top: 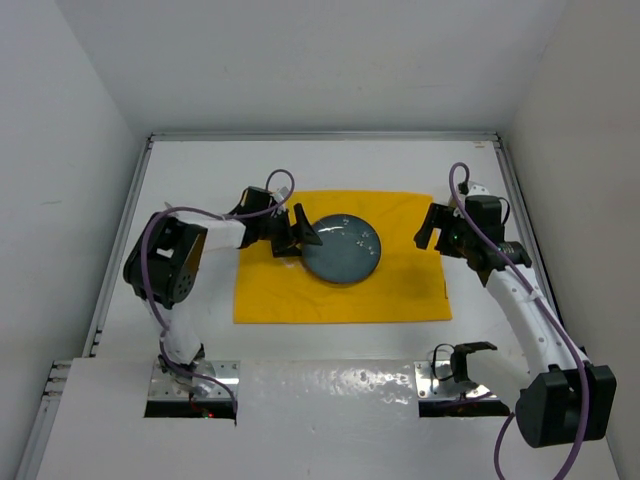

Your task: Set the dinner table for one person

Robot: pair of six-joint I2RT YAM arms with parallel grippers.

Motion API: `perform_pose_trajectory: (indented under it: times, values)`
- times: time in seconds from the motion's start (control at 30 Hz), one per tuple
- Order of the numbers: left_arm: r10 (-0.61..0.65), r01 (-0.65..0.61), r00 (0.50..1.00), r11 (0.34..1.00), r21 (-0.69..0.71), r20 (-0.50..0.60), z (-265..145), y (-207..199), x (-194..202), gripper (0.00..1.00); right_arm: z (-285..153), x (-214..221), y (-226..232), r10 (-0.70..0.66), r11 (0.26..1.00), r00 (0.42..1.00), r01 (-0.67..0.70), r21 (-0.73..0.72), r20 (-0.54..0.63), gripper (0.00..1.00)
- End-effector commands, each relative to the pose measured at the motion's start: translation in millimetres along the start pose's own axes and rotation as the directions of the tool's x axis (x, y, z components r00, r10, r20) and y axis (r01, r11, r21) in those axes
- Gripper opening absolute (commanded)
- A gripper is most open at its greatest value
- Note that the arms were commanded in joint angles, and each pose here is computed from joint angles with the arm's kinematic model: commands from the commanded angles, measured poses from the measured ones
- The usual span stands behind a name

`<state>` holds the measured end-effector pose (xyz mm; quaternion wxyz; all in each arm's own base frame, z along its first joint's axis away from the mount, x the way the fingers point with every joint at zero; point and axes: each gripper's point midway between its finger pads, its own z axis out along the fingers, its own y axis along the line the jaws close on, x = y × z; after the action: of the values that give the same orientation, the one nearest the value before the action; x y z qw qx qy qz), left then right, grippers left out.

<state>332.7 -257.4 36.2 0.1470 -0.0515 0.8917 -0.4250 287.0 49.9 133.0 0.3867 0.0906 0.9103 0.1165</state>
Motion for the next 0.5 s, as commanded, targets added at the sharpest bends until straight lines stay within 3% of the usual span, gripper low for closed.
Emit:
perform_pose_trajectory:
  times: [0.0, 0.27, 0.47]
  values:
    - [0.061, -0.055, 0.998, 0.987, -0.149, 0.033, -20.8, 4.1, -8.9, 0.82, -3.4, -19.8, -6.3, 0.0, 0.998, 0.997, -0.004, 0.058, 0.076, 0.89]
    - [0.234, -0.131, 0.954, 0.888, -0.44, 0.186, -98.2, 0.6, -41.9, 0.88, -6.3, -54.0, -37.9, -0.007, 0.96, 0.992, -0.028, 0.28, 0.125, 0.81]
    - [0.356, -0.167, 0.895, 0.825, -0.54, 0.267, -159.5, 2.0, -42.3, 0.91, 15.8, -77.1, -64.5, -0.135, 0.897, 0.991, 0.118, 0.426, 0.01, 0.8]
